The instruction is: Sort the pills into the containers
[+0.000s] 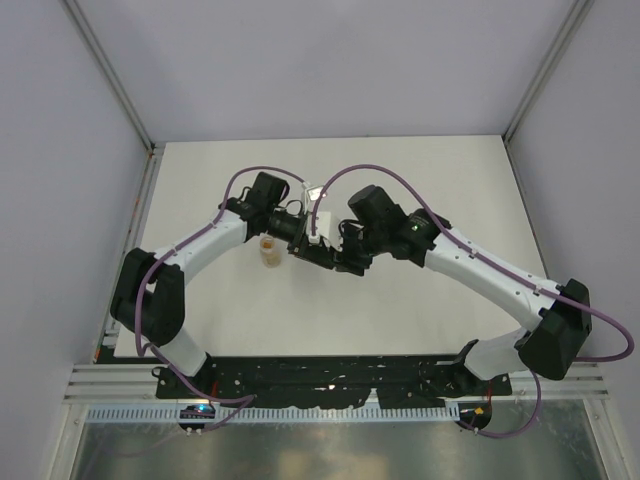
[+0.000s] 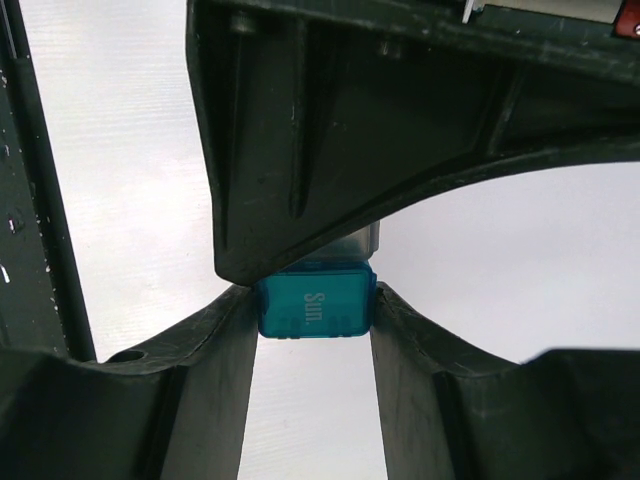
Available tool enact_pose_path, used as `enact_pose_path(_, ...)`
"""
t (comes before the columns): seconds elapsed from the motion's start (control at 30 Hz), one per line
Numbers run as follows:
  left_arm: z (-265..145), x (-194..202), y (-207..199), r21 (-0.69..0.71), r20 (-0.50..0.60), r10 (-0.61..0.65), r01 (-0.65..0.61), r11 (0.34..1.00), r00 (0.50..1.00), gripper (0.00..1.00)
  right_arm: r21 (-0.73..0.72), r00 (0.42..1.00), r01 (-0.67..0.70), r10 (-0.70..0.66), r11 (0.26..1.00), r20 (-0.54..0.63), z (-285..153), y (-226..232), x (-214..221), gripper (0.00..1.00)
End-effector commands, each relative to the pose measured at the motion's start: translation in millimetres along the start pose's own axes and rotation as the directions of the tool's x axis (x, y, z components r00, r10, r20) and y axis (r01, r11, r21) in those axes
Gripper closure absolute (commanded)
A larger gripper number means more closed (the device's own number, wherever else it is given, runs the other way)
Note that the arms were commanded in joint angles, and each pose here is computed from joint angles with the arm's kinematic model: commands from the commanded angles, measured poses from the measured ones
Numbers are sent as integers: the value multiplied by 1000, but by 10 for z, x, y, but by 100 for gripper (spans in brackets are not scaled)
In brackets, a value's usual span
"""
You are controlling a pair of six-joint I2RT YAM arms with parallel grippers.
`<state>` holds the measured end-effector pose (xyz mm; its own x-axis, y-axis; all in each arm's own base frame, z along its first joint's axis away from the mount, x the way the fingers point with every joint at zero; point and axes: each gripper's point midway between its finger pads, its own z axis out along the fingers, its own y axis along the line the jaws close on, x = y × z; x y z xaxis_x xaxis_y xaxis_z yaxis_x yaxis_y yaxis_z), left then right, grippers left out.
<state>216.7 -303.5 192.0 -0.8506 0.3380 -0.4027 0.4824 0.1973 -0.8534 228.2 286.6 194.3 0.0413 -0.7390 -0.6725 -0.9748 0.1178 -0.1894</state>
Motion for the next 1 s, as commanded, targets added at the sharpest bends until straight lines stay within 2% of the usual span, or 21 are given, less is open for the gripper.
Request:
enact_pose_path(0.0,-36,-40,-69,13,12,39,-40,999,999,51,52,997,17,-21,999,72,-137,-65,-194,93)
enact_pose_path(0.23,-28,-41,-65,21,12,36,-36,999,999,63,51,997,18,-22,999,72,-136,-61,-197,94)
enact_pose_path(0.43,-22,-47,-80,35,16,33,-33,999,999,79,53,997,15,-19,998,75,-139,-74,-204,93)
enact_pose_path(0.77,-21,-58,-129,63,23,26,-28,998,999,74,54,997,15,-19,998,73,-129,-79,-200,94)
enact_pose_path(0.97,-14,-60,-151,84,25,12,-14,996,1000,76,57,997,12,-16,998,69,-121,-87,-193,94)
